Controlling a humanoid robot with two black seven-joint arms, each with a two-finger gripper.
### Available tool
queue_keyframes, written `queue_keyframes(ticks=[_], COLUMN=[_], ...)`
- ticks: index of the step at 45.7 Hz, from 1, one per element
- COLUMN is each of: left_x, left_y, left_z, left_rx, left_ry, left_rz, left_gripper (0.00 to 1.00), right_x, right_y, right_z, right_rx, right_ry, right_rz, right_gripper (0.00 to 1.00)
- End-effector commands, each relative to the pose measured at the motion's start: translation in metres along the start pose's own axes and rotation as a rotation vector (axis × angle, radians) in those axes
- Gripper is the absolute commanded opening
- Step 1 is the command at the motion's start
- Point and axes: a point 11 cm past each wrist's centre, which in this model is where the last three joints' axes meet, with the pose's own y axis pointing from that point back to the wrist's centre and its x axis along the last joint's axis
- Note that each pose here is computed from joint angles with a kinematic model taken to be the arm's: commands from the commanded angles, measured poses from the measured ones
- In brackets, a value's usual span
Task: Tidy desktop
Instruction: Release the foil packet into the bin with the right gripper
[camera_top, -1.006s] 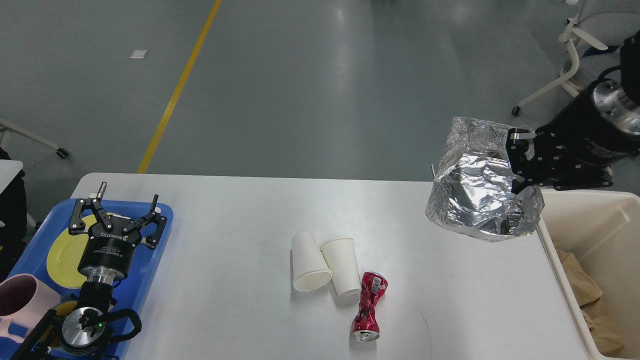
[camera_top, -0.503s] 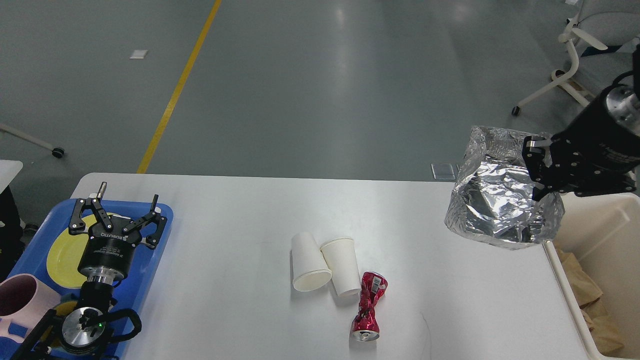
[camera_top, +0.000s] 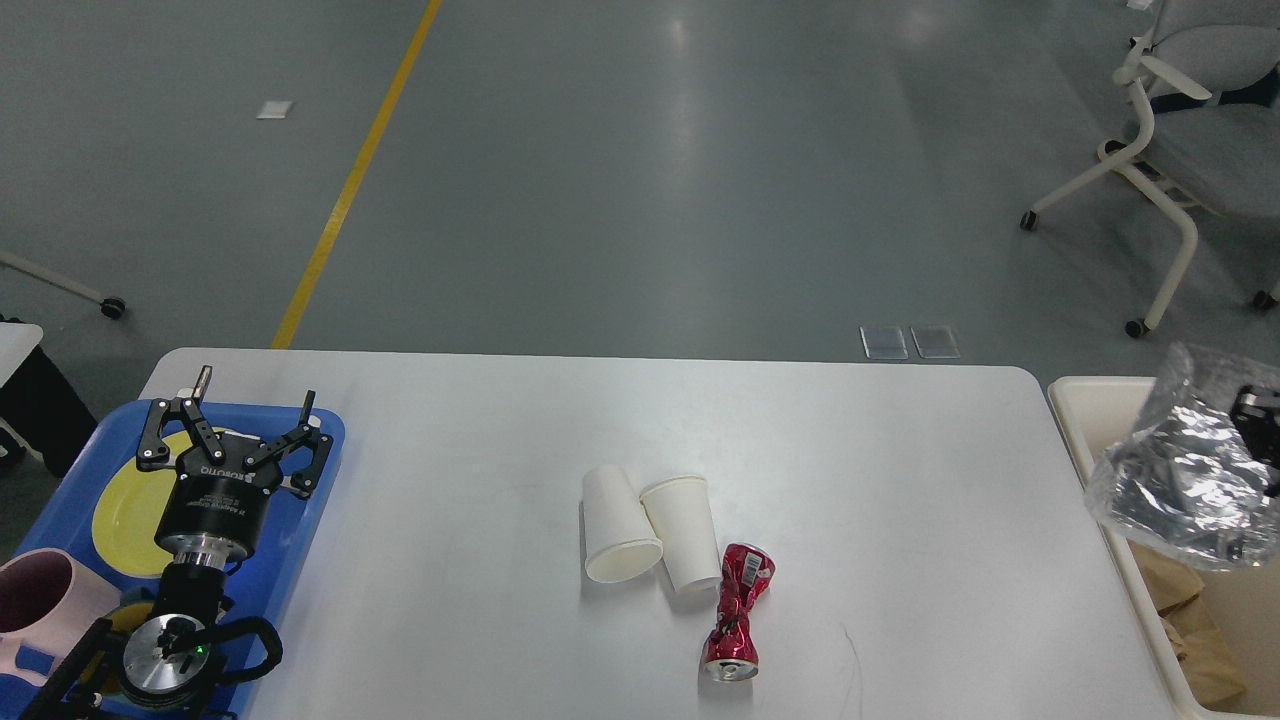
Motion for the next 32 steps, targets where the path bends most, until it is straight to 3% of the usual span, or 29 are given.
queue_keyframes(ticks=[1, 10, 18, 32], left_x=[0.0, 0.0, 0.0, 0.0], left_y=[0.0, 0.0, 0.0, 0.0], left_z=[0.0, 0.0, 0.0, 0.0], left_rx=[0.0, 0.002, 0.002, 0.0], left_ry=[0.0, 0.0, 0.0, 0.0], left_rz=[0.0, 0.0, 0.0, 0.0], left_gripper=[0.96, 0.96, 0.96, 0.96], right_x=[0.011, 0.006, 0.008, -0.016], right_y=[-0.051, -0.122, -0.162, -0.218], right_z=[0.022, 0.031, 0.055, 0.054], right_rx=[-0.058, -0.068, -0.113, -0.119], right_ry=[-0.042, -0.084, -0.119, -0.129], right_rz=[0.057, 0.103, 0.198, 0.393], right_gripper=[0.0, 0.0, 0.0, 0.0])
